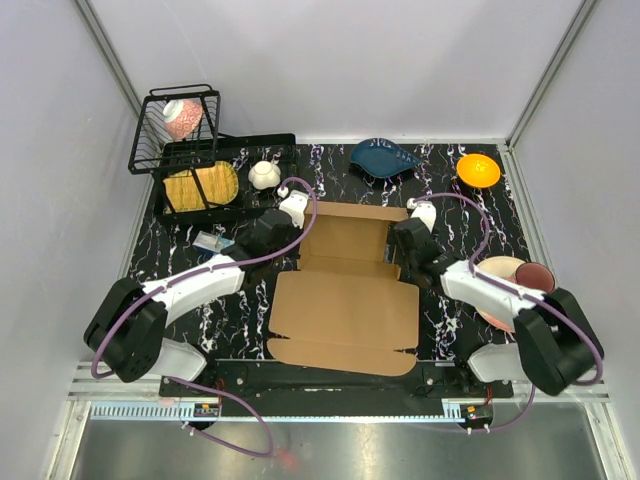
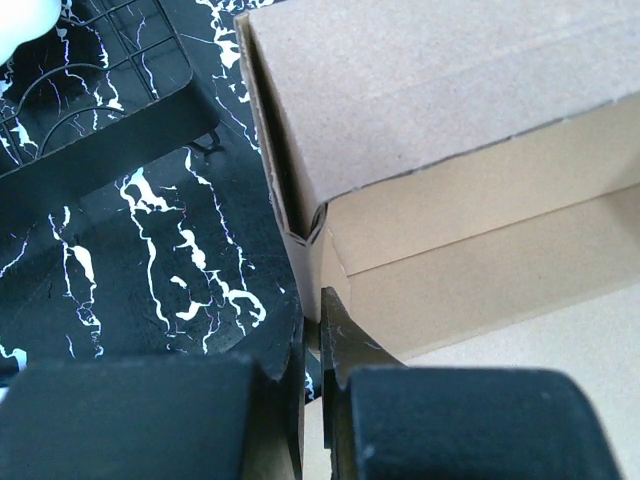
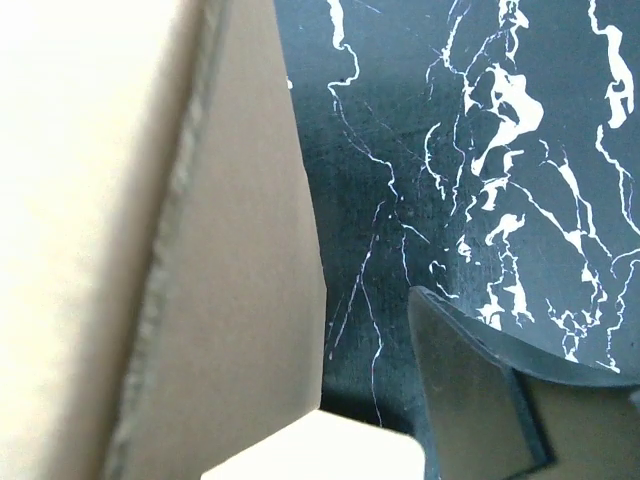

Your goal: Fold the paper box

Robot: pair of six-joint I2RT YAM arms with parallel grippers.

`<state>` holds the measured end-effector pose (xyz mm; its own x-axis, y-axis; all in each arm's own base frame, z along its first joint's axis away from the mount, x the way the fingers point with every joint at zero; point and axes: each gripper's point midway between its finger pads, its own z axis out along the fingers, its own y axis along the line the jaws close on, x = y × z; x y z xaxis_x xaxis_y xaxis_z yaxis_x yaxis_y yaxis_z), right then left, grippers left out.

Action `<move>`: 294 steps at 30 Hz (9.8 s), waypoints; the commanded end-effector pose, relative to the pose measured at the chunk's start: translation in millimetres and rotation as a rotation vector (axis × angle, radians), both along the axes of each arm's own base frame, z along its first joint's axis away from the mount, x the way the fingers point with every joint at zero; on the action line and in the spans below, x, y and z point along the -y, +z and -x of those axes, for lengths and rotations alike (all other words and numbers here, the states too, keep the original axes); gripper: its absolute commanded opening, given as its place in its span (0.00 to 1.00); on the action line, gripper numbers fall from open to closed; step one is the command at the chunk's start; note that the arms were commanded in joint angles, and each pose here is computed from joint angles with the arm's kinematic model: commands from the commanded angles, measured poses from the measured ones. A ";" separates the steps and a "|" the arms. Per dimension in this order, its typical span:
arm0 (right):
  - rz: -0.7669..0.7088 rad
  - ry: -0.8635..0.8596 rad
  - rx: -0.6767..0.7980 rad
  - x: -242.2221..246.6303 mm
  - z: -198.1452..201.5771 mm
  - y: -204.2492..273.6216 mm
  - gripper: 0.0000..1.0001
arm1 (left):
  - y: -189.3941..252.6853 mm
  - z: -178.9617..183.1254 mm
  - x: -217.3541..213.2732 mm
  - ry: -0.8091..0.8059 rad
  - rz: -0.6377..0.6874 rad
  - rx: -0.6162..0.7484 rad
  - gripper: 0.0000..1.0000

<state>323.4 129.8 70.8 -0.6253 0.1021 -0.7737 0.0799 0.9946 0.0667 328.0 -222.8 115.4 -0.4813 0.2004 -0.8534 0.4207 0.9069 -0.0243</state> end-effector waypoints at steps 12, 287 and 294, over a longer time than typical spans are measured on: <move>-0.311 0.298 0.188 -42.0 41.2 86.7 1.00 | 3.9 -1.1 -7.0 0.106 0.017 0.032 0.00; -0.612 0.013 -0.086 -21.1 63.7 -16.0 0.40 | 79.4 -40.0 -10.5 0.213 0.662 0.649 0.72; -0.620 0.028 -0.088 -23.5 64.6 -15.2 0.40 | 75.1 -53.6 -0.6 0.204 0.645 0.634 0.61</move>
